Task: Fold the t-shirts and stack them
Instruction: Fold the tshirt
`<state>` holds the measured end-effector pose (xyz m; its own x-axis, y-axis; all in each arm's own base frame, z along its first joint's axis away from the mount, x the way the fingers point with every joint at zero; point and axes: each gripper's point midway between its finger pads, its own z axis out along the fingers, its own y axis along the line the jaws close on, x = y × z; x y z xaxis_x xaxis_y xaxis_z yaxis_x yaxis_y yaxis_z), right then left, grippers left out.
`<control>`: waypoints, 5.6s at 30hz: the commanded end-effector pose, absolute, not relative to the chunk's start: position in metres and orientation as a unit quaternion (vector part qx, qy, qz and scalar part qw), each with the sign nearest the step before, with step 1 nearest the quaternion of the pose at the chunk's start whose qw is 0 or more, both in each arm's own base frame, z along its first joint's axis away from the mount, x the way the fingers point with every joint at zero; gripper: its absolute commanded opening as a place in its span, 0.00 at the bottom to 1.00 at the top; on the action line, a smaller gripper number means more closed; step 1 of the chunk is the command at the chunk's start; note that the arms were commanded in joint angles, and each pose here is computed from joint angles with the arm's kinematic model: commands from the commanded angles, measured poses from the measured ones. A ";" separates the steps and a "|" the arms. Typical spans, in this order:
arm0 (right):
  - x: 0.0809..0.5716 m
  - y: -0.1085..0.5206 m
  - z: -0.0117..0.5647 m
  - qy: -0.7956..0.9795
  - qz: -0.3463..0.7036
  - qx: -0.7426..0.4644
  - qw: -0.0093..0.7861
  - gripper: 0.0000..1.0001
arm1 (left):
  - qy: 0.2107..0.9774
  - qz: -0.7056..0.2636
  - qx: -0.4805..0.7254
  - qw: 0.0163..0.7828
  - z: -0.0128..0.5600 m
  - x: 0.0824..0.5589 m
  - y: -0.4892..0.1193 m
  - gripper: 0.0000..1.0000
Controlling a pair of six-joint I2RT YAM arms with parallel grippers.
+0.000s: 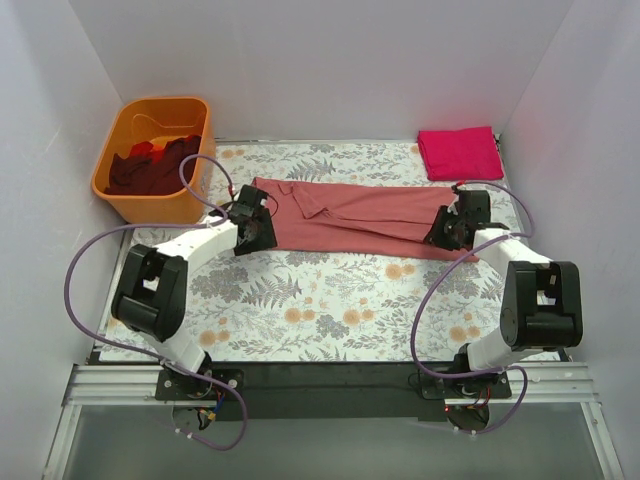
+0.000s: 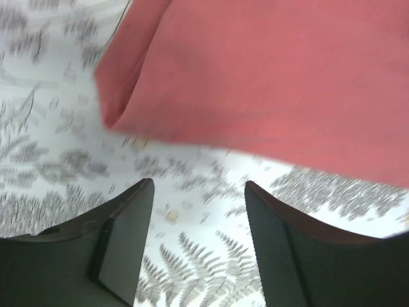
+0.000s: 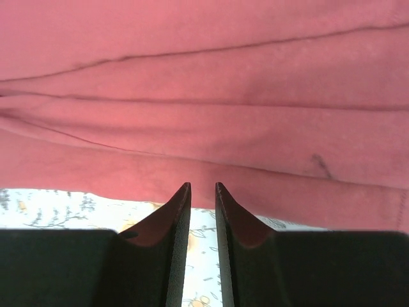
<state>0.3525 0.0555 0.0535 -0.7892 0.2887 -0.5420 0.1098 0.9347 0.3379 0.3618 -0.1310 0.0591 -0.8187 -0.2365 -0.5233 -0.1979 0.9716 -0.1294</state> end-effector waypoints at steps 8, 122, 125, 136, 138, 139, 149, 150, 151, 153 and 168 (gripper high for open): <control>0.362 0.076 0.046 0.921 0.209 0.111 0.309 0.27 | 0.925 -0.032 -0.117 0.360 0.093 0.346 -0.109 0.63; 0.354 0.387 0.084 0.819 0.477 0.055 0.315 0.44 | 0.926 -0.158 -0.218 0.265 0.056 0.450 -0.150 0.52; 0.357 0.391 0.086 0.817 0.479 0.055 0.317 0.43 | 0.926 -0.159 -0.217 0.266 0.057 0.450 -0.151 0.52; 0.342 0.387 0.051 0.837 0.459 0.094 0.281 0.40 | 0.923 -0.163 -0.218 0.271 0.062 0.454 -0.152 0.52; 0.340 0.387 0.047 0.839 0.456 0.101 0.278 0.40 | 0.923 -0.165 -0.219 0.270 0.062 0.454 -0.152 0.52; 0.340 0.387 0.044 0.840 0.453 0.104 0.279 0.40 | 0.923 -0.165 -0.219 0.269 0.061 0.454 -0.152 0.52; 0.350 0.399 0.048 0.832 0.445 0.136 0.303 0.40 | 0.923 -0.170 -0.219 0.268 0.063 0.453 -0.154 0.52; 0.351 0.399 0.047 0.832 0.442 0.139 0.304 0.40 | 0.922 -0.170 -0.219 0.269 0.063 0.454 -0.154 0.52; 0.351 0.399 0.044 0.833 0.441 0.143 0.301 0.40 | 0.922 -0.172 -0.218 0.269 0.064 0.454 -0.155 0.52; 0.353 0.401 0.043 0.833 0.442 0.144 0.301 0.40 | 0.922 -0.171 -0.218 0.269 0.063 0.453 -0.154 0.52; 0.355 0.401 0.054 0.828 0.444 0.135 0.315 0.01 | 0.917 -0.177 -0.224 0.278 0.069 0.460 -0.156 0.51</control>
